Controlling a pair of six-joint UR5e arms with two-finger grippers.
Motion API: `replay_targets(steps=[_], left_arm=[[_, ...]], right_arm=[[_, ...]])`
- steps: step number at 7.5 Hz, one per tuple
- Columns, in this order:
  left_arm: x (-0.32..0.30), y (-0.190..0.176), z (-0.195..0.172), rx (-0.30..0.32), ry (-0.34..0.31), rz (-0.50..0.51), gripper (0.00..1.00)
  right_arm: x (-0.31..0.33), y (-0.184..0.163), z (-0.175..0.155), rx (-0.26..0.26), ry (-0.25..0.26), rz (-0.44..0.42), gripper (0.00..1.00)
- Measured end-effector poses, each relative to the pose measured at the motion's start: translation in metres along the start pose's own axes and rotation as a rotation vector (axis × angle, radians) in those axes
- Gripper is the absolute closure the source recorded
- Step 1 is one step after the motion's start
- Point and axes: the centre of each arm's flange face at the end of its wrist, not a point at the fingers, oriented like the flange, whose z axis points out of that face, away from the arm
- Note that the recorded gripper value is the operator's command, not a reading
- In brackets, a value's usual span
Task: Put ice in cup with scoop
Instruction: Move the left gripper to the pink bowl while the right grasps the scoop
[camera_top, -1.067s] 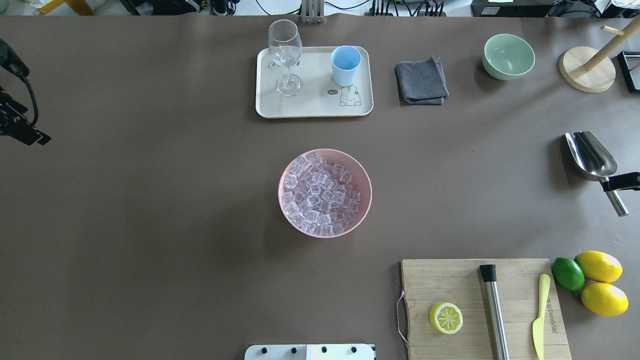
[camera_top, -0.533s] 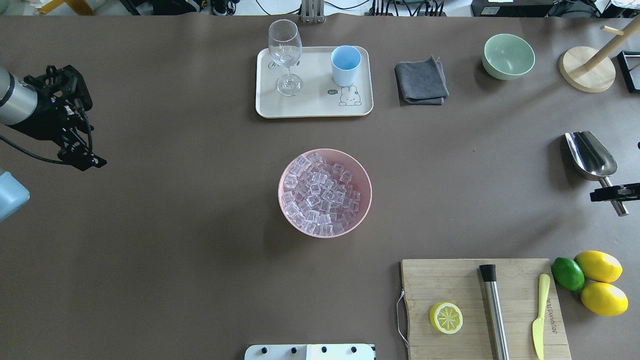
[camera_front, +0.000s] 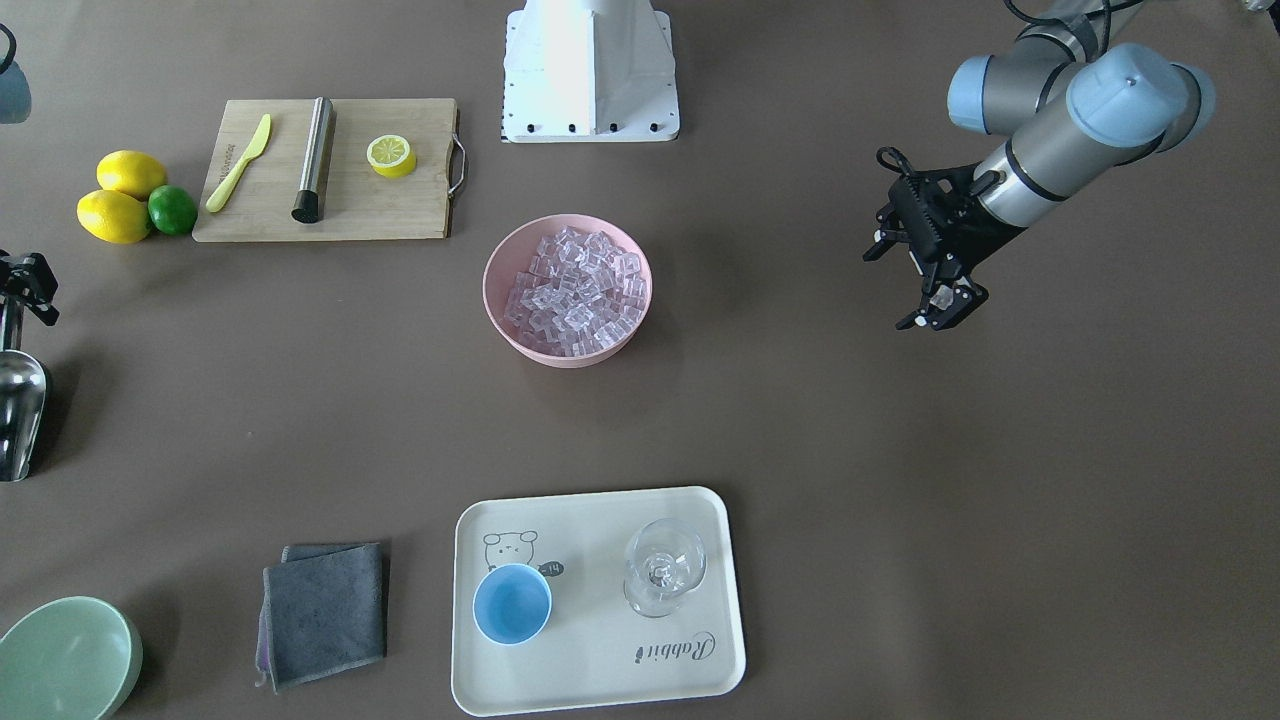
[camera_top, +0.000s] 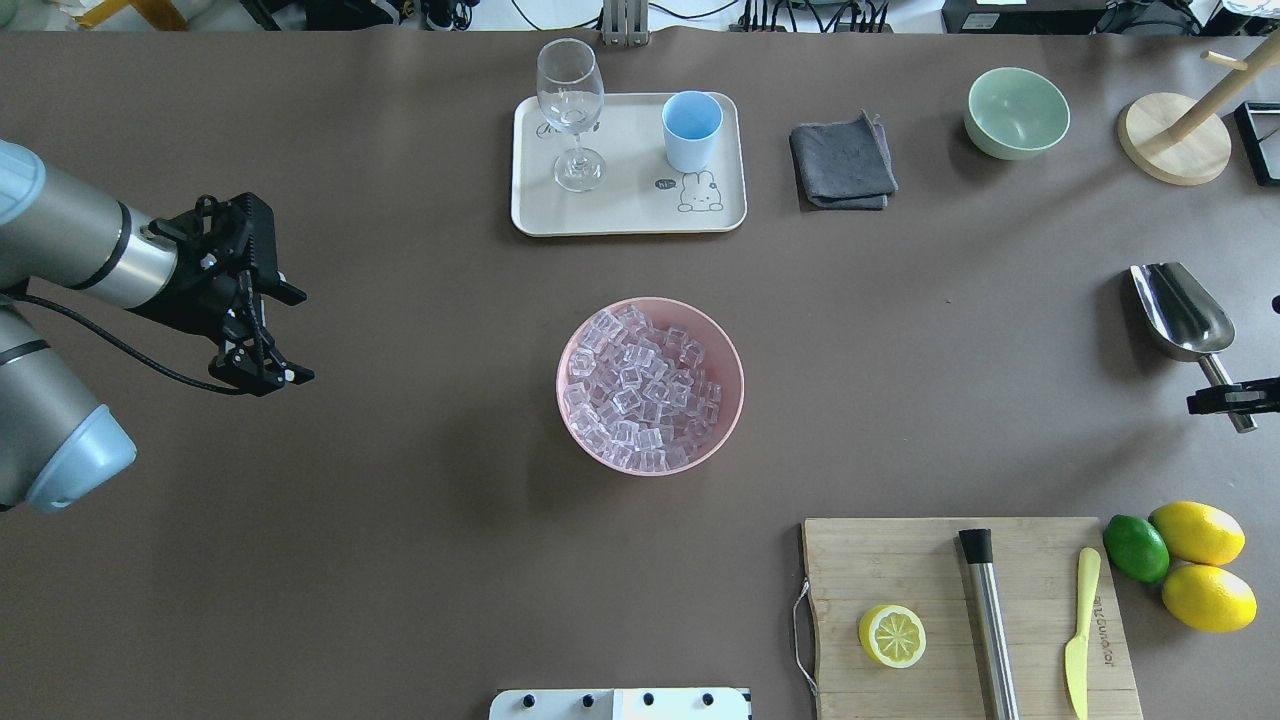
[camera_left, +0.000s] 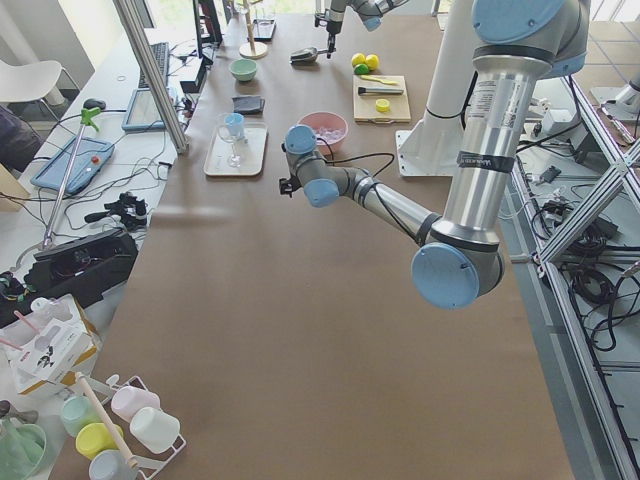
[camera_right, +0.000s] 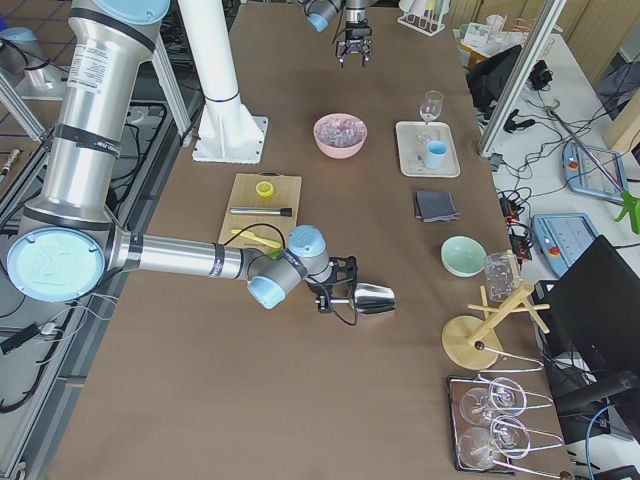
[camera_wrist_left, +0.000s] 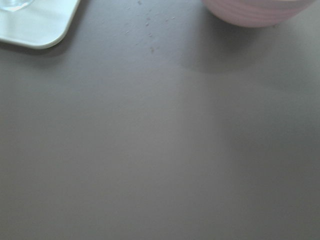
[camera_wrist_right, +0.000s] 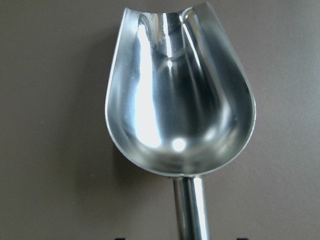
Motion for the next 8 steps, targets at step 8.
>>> replay_targets(steps=[8], left_arm=[[0.083,-0.091,0.108,0.168,0.034,0.240,0.01]], right_arm=[[-0.081,-0.035,-0.084,0.002,-0.078,-0.355,1.00]])
